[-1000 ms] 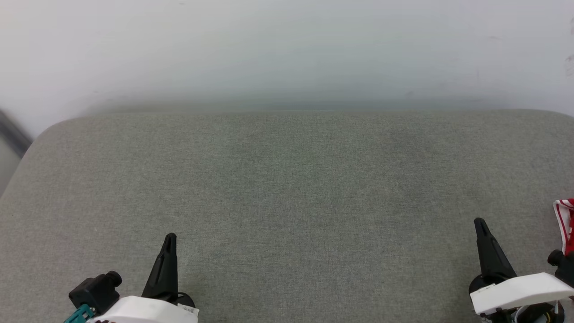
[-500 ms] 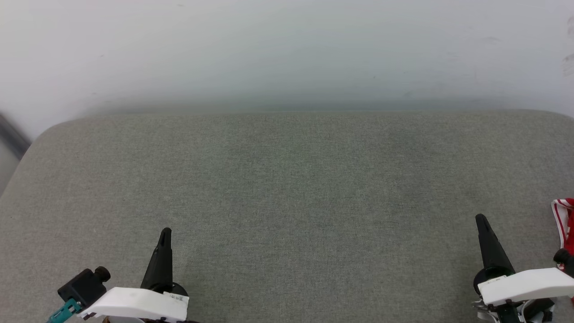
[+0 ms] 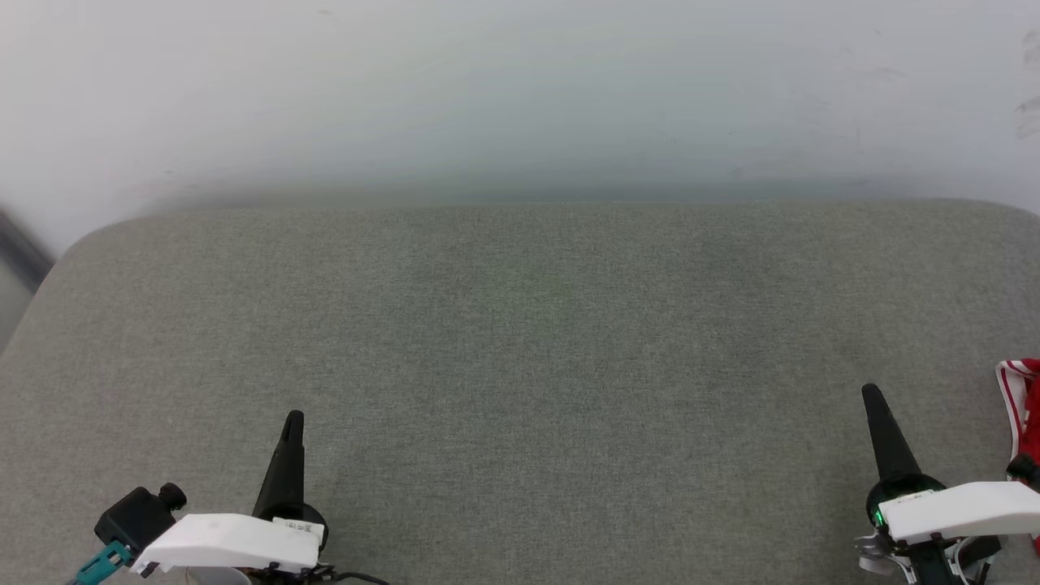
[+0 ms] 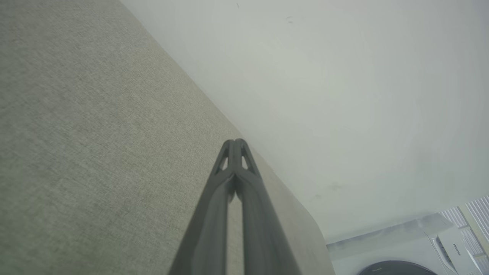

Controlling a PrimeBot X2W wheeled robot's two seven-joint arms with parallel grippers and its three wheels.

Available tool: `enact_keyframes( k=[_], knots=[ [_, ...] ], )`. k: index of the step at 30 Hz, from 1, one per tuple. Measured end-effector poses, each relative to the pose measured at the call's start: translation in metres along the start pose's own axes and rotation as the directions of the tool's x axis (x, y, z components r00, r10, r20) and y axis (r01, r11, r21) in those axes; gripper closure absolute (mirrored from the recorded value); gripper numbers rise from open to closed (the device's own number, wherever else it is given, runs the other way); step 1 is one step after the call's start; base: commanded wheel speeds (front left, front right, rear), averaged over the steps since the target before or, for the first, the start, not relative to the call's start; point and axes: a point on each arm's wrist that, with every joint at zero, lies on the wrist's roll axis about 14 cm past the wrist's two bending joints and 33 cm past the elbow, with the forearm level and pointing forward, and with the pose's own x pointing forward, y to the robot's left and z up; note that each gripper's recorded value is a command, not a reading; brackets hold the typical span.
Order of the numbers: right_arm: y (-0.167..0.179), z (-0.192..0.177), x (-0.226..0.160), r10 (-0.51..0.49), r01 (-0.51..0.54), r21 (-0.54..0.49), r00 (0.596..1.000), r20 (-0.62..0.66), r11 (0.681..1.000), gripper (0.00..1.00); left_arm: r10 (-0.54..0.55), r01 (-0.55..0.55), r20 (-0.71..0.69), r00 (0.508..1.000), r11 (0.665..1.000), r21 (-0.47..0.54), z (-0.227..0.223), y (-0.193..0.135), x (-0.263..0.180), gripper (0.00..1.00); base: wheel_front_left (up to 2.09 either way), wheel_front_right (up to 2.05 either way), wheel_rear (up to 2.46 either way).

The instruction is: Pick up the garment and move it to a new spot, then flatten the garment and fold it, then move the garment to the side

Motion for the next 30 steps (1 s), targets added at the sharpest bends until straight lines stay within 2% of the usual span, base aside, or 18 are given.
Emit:
enact_keyframes(
  k=[15, 30],
  knots=[
    [0.0014, 0.0029, 0.0023, 0.002, -0.003, 0.15, 1.0, 0.006, 0.989, 1.0, 0.009, -0.01, -0.011, 1.0, 0.988, -0.157, 0.0014, 0.0012, 0.005, 1.0, 0.0, 0.0, 0.0],
    [0.0029, 0.0056, 0.0039, 0.007, -0.01, 0.28, 1.0, 0.013, 0.96, 1.0, 0.008, -0.011, -0.013, 1.0, 0.956, -0.294, 0.0045, 0.0006, 0.0098, 1.0, 0.0, 0.0, 0.0]
  ],
)
